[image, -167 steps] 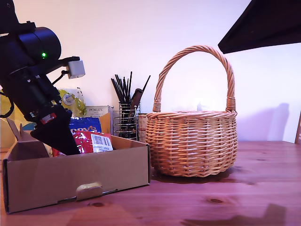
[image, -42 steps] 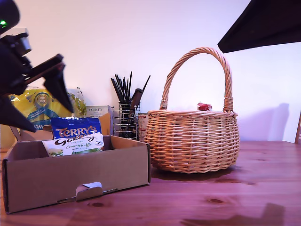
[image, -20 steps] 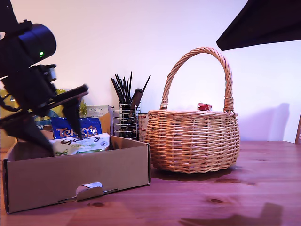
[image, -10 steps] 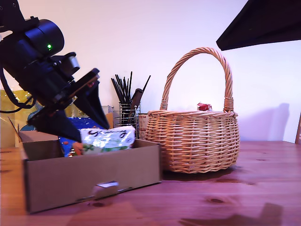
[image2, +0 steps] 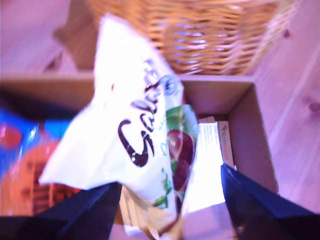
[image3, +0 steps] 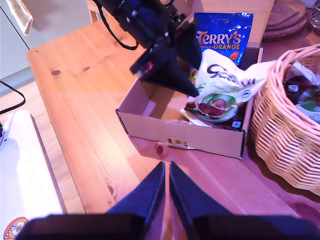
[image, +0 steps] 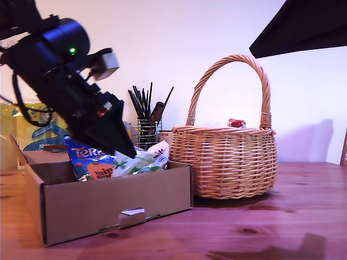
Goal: Move the bags of Easter eggs from the cardboard box on the left into the woven basket on the right side.
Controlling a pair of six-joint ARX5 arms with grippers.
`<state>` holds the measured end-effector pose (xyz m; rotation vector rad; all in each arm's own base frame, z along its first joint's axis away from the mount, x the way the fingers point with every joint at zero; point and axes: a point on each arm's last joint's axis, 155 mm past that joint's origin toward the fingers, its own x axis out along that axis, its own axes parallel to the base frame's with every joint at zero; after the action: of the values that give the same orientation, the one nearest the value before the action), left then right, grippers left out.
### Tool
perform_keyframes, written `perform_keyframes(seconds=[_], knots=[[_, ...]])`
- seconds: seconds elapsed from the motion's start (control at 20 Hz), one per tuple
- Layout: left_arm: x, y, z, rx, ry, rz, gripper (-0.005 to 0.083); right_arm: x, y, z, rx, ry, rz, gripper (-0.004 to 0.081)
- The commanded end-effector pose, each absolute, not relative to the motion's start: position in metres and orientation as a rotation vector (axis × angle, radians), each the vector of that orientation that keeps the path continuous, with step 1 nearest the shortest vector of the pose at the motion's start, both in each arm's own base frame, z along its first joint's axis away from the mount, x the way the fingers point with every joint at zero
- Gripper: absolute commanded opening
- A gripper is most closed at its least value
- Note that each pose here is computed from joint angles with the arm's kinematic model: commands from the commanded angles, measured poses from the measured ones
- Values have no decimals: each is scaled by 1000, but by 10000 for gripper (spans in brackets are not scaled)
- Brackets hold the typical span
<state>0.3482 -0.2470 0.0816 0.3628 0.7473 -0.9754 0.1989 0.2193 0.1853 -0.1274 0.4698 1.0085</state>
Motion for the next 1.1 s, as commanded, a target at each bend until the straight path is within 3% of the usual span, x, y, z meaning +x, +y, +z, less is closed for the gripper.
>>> perform_keyframes(seconds=[0.0,0.3,0.55,0.65,0.85,1.05], knots=[[353,-252,77,385,722,-990,553,201,220,193,-128,446,1007,-12],[355,-249,36,392,809,-978,553,201,220,193,-128,448,1007,-12],[364,-256,42,386,751,-983,539,201,220,193,-128,447,1007,-12],[361,-261,44,363,747,-1006,422,201,220,193,-128,447,1007,-12],[361,-262,46,340,750,-1004,94,201,220,193,-128,446,1007,-12],[362,-262,51,341,739,-1001,36,201,220,193,-128,447,1007,-12]])
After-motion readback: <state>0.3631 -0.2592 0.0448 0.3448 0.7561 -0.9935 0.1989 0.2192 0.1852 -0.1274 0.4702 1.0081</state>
